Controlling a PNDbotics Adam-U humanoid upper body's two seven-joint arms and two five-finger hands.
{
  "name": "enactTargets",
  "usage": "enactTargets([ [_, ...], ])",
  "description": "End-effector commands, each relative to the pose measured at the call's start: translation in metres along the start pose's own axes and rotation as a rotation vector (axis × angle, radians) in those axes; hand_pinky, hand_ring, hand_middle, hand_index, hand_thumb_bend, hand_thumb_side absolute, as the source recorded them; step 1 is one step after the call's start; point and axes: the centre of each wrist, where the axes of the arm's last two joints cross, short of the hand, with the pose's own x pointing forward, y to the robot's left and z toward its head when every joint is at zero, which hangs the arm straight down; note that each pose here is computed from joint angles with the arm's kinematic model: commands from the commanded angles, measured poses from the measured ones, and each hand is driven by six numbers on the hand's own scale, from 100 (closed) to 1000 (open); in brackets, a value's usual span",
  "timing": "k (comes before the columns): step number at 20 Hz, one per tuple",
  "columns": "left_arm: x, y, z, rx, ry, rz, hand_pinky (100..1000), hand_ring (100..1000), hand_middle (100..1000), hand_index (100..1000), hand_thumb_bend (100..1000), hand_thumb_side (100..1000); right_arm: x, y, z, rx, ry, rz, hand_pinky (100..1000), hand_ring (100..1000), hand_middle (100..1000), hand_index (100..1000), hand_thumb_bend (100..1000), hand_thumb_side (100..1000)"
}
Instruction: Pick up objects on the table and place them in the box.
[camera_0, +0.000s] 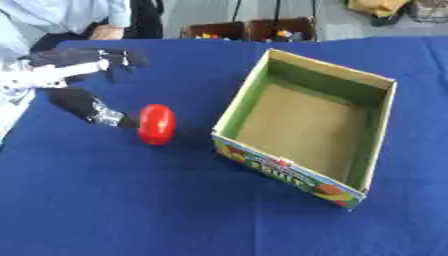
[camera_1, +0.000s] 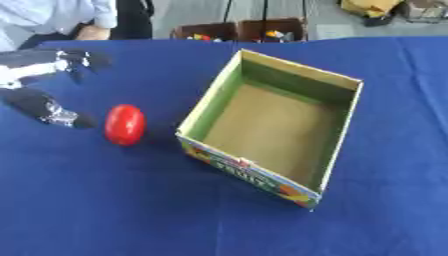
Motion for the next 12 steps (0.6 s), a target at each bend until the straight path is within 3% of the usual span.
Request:
enactTargets([
  [1, -0.007, 0.008, -0.001, -0.024, 0.031, -0.032, 833, 983, 1000, 1000, 755, 721, 0.003, -0.001, -0.008, 0.001, -0.026, -0.013, 695, 755, 698, 784, 100, 1000],
  [3, -0.01, 0.009, -0.005, -0.04, 0.044, -0.053, 835, 987, 1000, 1000, 755, 732, 0.003, 0.0, -0.008, 0.002, -0.026, -0.016, 696, 755, 698, 784, 100, 1000],
  [9, -0.024, 0.001, -0.013, -0.128, 0.093, -0.062, 810, 975, 1000, 1000, 643, 617, 0.003, 0.001, -0.009, 0.001, -0.028, -0.023, 697, 750, 695, 781, 100, 1000],
  [12, -0.031, -0.003, -0.014, -0.15, 0.102, -0.054, 800, 964, 1000, 1000, 661, 618, 0.003, 0.001, -0.009, -0.001, -0.026, -0.024, 698, 748, 692, 781, 100, 1000],
])
